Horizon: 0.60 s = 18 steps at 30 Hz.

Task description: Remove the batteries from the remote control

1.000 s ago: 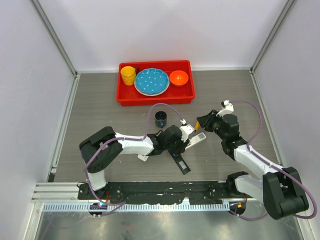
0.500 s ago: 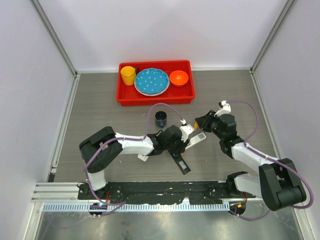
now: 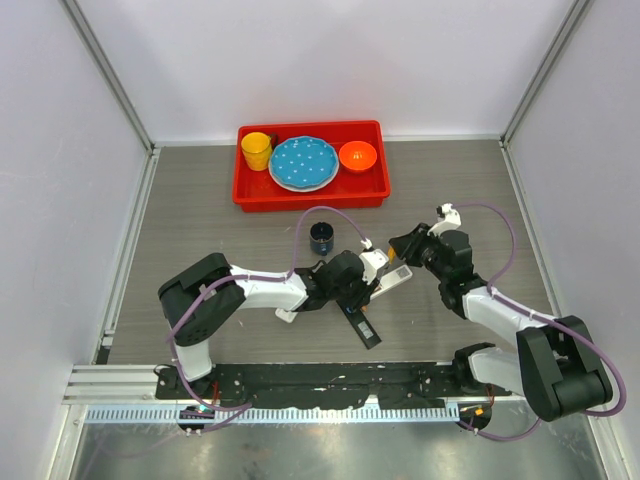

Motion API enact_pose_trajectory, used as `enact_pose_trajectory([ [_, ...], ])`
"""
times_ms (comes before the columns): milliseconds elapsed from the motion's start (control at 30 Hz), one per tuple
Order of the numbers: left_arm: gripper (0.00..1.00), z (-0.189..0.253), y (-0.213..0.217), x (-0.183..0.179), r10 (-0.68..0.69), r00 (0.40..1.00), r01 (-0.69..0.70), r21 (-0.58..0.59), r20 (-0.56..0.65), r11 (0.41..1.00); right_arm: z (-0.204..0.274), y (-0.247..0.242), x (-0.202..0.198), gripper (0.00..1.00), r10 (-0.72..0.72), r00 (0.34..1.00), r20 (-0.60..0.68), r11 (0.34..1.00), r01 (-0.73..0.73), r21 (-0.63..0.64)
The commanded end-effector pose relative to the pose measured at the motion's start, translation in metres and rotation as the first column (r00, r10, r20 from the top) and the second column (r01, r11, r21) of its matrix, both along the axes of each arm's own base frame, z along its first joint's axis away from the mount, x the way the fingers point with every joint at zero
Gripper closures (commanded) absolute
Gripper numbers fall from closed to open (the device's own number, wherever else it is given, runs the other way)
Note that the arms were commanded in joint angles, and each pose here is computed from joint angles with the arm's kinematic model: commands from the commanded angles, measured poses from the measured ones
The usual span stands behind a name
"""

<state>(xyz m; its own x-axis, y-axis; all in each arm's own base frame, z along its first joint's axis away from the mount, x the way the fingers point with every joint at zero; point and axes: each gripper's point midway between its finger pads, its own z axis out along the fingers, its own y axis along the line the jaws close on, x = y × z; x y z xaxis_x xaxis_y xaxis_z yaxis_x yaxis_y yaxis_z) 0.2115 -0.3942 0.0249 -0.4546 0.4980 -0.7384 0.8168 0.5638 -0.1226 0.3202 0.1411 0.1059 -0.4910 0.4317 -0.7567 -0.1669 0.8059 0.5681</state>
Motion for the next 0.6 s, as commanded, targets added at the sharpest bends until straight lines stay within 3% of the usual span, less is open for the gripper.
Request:
enact_pose_trajectory([
  [0, 1.00, -0.014, 0.008, -0.008, -0.016, 0.999, 0.018, 0.056, -0.036, 0.998, -0.008, 0.004, -0.005, 0.99, 0.024, 1.000, -0.017, 1.000, -0.024, 0.004],
  [200, 1.00, -0.015, 0.007, -0.008, -0.015, 0.999, 0.017, 0.053, -0.038, 0.998, -0.011, 0.011, -0.010, 0.99, 0.049, 0.998, -0.042, 0.998, -0.047, 0.050],
  [567, 1.00, -0.016, 0.009, -0.008, -0.008, 0.999, 0.010, 0.060, -0.038, 0.998, 0.004, 0.035, -0.018, 0.99, 0.102, 0.993, -0.054, 0.951, -0.081, 0.297],
])
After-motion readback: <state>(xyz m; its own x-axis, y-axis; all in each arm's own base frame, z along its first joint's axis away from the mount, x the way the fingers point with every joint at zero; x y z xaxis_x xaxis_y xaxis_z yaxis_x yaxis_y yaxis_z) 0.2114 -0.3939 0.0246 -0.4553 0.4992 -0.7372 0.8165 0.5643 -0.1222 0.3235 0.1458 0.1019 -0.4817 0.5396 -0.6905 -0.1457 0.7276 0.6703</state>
